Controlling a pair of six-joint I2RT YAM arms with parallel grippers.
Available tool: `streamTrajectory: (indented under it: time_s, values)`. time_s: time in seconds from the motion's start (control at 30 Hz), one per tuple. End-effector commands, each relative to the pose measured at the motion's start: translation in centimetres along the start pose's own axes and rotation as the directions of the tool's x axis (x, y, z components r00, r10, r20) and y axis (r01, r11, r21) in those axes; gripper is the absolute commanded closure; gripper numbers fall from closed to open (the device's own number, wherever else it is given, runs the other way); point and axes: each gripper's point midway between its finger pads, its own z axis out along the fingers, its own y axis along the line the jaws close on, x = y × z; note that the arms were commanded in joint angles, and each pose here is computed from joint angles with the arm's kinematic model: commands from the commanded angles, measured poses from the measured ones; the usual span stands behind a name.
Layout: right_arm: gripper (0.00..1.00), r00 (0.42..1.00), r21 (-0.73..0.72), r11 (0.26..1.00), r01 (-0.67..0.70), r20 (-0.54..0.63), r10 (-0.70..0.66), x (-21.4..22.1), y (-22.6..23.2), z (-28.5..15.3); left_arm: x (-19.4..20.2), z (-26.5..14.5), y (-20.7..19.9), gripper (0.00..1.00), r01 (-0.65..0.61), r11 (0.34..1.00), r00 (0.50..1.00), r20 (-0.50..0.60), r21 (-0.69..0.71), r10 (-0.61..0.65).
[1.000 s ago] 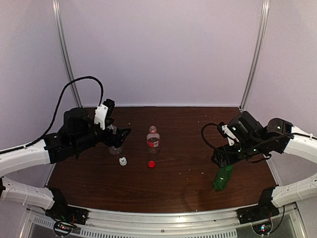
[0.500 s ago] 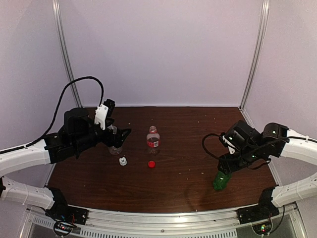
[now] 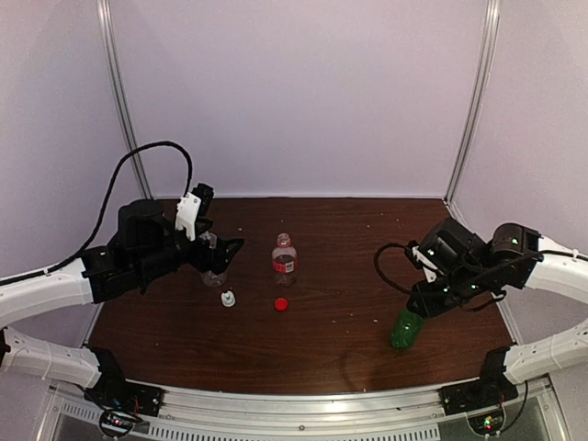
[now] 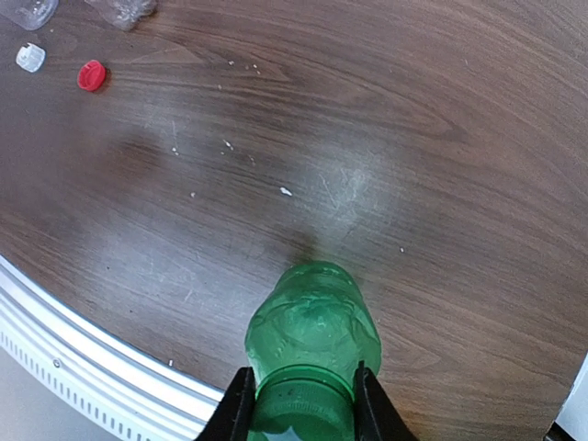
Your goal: Unscrew the bottle caps
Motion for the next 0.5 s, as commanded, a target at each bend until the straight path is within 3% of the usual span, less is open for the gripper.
streamTrajectory:
  time_s: [0.0,0.2,0.47]
  values:
    - [0.98,0.993,-0.054,0.998,0.044,0.112,-0.037,-3.5,1.9,-2.2,-2.9,-0.9,-1.8,0.02,-0.009,0.994,0.994,0.105,0.105,-0.002]
    - [1.0,0.959,-0.221,0.955,0.196,0.248,-0.14,-8.7,7.3,-5.2,-3.3,-1.5,-6.2,0.02,-0.07,0.932,0.99,0.139,0.355,0.021]
    - [1.0,0.887,-0.417,0.808,0.416,0.382,-0.26,-14.4,15.5,-8.6,-3.5,-2.5,-10.2,0.02,-0.144,0.825,0.98,0.193,0.547,0.043]
